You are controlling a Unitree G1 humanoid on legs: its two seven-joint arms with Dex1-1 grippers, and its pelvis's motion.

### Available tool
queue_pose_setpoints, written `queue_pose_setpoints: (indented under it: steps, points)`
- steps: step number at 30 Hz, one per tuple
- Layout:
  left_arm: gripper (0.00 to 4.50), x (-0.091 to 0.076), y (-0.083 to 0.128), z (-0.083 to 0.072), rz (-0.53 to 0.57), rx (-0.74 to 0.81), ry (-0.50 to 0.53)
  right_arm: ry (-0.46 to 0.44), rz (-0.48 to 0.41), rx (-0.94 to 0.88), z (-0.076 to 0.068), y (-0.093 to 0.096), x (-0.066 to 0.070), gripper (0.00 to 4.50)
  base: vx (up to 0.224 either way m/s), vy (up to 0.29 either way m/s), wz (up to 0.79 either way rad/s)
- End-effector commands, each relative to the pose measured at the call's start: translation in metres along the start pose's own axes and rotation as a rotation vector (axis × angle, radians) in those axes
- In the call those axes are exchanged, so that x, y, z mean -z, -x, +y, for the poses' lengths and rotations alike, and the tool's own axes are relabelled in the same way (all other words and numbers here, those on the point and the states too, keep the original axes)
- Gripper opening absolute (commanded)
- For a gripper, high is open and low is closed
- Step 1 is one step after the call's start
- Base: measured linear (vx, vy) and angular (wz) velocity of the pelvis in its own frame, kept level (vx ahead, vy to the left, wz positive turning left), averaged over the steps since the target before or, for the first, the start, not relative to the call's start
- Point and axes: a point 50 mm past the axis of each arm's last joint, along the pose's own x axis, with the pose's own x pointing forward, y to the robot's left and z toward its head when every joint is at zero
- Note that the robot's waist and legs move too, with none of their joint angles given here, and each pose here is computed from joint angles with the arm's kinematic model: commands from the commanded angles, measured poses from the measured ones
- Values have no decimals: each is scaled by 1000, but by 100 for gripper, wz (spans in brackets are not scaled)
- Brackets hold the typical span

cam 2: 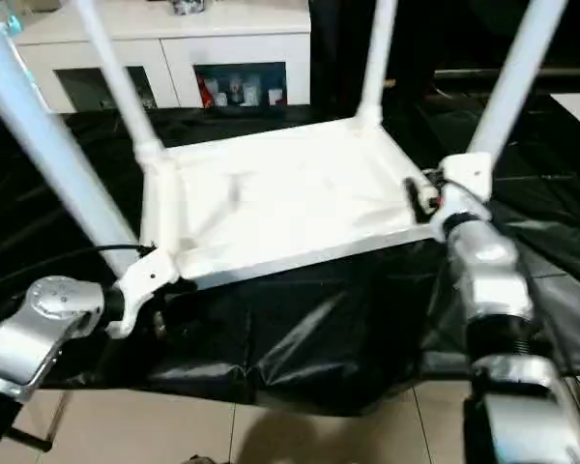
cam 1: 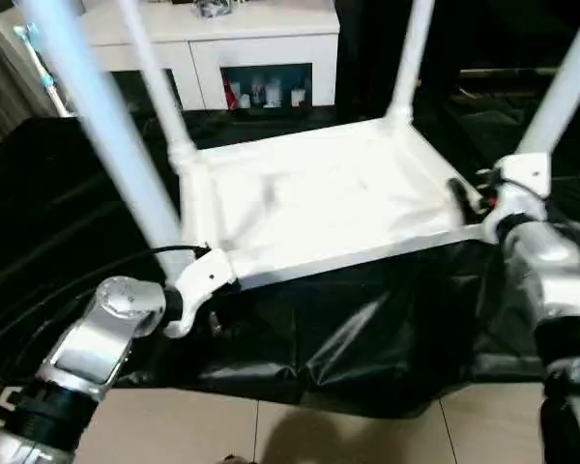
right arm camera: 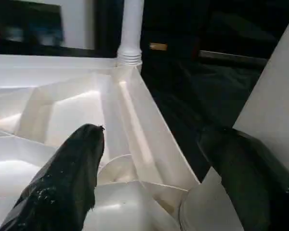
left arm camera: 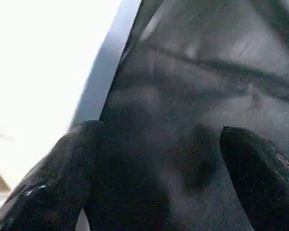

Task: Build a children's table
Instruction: Rotate table base

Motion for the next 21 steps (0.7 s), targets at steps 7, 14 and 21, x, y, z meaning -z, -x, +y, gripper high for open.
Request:
queue_pose_setpoints:
  steps: [7,14,21]
  points:
    - [435,-7,29,-6,-245,116,99,23,-109,-51,3,-6,-21,374,0,0,0]
    - [443,12,54,-13,-239,225,183,-26,-183,-336,46,2,-20,374,0,0,0]
    - [443,45,85,-18,-163,210,314,-43,-187,-507,86,23,-1,374,0,0,0]
